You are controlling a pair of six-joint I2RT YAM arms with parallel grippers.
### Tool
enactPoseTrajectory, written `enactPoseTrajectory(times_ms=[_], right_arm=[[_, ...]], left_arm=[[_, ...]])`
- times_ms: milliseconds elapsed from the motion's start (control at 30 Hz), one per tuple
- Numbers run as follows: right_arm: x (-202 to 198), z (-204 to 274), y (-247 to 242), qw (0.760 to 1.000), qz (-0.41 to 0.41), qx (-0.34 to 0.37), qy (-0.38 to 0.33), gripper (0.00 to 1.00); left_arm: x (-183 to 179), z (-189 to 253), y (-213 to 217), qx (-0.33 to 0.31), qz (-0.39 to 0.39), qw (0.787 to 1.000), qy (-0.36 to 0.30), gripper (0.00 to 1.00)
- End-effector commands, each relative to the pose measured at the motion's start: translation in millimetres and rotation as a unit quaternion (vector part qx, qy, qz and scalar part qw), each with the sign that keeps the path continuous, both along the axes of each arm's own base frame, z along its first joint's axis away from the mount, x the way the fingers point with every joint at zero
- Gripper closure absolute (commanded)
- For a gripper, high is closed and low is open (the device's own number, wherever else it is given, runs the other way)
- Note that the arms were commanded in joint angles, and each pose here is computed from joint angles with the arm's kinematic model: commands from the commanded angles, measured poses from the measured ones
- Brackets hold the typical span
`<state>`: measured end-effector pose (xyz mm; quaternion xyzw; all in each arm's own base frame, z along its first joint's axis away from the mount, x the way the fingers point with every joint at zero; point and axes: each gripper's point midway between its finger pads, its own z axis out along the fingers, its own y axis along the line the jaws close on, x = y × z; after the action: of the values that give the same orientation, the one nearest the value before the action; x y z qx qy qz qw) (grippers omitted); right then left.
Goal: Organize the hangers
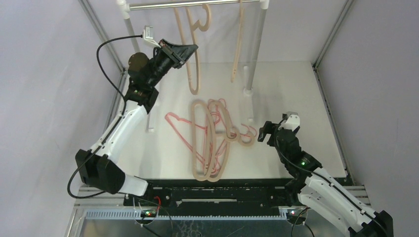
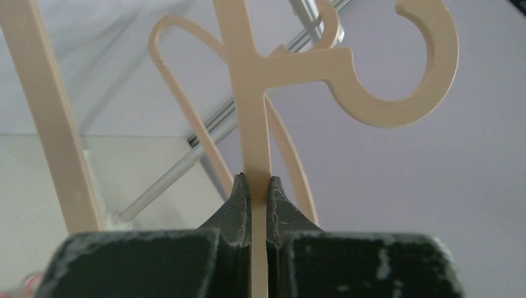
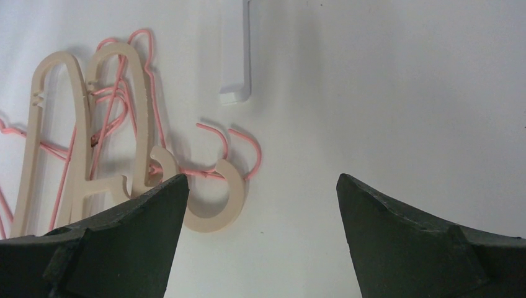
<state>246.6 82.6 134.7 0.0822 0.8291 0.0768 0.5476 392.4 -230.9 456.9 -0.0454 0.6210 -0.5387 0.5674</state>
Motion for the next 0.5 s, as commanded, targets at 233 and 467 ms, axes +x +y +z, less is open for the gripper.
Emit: enactPoseTrajectory(times_ms=[233, 467], right_arm=[[9, 19, -3, 1.000, -0.014, 0.000, -0.023, 0.02], [10, 13, -3, 1.000, -0.014, -0.004, -0.014, 0.03]], left_arm=[[32, 40, -15, -0.137, -0.048, 0.989, -0.004, 1.00], [48, 54, -22, -0.188, -0.061, 0.980, 0.002, 1.00]])
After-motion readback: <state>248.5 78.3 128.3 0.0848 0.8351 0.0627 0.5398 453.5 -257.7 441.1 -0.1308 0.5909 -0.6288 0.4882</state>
